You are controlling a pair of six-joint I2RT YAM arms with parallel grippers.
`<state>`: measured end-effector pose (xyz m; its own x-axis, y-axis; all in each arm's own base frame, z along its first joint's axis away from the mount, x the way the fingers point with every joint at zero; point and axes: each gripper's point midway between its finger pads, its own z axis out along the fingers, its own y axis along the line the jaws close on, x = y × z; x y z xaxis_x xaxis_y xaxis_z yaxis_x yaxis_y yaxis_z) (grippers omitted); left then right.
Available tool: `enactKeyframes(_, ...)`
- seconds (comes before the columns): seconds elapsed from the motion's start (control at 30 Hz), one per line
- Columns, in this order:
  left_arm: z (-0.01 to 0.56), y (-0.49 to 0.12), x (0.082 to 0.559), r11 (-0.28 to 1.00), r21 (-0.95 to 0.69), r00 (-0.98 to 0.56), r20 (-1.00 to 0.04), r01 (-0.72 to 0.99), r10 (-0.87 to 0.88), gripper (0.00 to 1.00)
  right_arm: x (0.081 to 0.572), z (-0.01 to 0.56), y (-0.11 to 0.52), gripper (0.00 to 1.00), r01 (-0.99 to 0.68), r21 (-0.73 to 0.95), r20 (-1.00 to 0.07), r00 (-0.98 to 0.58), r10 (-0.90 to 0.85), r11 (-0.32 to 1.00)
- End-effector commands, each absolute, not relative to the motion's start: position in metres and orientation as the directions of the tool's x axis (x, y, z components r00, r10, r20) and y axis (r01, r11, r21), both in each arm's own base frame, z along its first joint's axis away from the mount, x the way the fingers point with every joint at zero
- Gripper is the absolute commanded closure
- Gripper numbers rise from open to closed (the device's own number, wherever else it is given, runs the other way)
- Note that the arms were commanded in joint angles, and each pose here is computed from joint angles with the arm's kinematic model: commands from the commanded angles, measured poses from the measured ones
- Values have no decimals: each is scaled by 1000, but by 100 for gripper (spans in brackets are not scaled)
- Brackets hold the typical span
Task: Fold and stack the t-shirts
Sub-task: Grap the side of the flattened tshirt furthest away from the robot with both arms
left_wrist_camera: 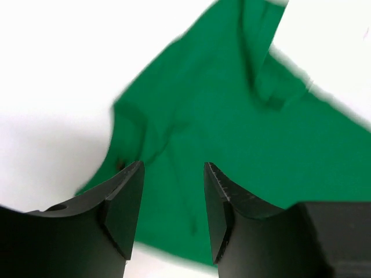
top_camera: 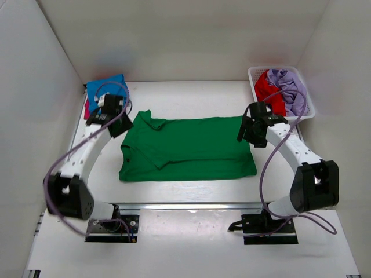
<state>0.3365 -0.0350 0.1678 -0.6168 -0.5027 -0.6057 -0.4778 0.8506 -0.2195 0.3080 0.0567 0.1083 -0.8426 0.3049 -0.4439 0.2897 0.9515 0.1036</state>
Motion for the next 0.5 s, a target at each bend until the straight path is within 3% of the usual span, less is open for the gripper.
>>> enactKeyframes(0.0, 171, -35, 399, 853, -182, -580, -662, -490, -474, 44, 355, 123, 62, 37, 347, 137, -560, -746, 361, 928)
enactKeyframes(0.23, 133, -51, 484, 852, -161, -610, -633, -498, -476, 45, 396, 120, 69, 39, 381, 156, -634, -669, 388, 911)
enactKeyframes(0.47, 113, -71, 535, 850, -161, -637, -596, -501, -489, 43, 419, 111, 73, 39, 373, 147, -633, -676, 377, 916)
